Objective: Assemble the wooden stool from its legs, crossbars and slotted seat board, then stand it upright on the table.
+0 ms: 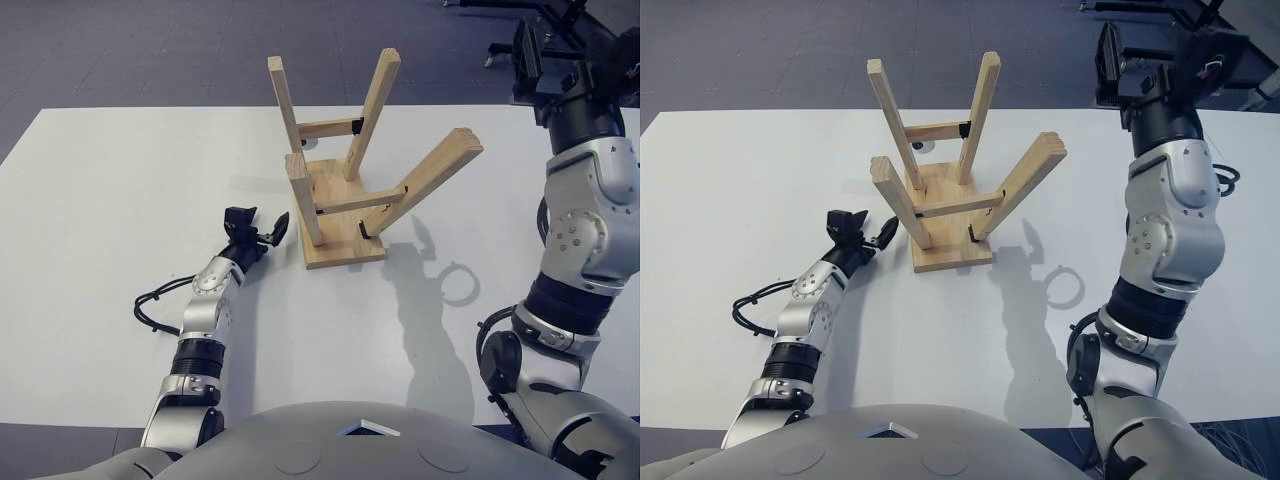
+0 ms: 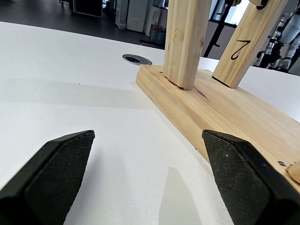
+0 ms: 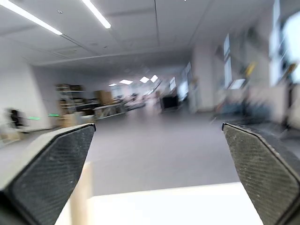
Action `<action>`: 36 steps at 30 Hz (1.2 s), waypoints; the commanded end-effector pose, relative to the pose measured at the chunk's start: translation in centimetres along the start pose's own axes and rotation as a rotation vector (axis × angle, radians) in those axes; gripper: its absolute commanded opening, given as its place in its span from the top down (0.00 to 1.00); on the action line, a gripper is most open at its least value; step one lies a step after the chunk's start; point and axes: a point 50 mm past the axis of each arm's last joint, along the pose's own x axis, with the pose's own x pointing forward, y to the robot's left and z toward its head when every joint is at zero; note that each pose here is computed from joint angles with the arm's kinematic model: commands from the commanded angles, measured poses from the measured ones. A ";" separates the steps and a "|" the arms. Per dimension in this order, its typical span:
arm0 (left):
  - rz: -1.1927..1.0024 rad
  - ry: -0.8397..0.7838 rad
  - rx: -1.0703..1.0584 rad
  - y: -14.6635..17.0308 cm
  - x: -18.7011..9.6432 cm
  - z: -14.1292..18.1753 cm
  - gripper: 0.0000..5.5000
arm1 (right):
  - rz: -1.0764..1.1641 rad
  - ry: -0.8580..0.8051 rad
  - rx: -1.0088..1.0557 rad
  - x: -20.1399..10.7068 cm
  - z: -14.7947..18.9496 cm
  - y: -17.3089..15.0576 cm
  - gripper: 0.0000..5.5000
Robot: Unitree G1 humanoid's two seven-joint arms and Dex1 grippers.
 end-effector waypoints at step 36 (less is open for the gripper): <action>-0.381 -0.505 -0.122 -5.5 -7.2 18.4 0.24 | 0.164 0.186 0.499 -3.4 -2.4 2.4 0.09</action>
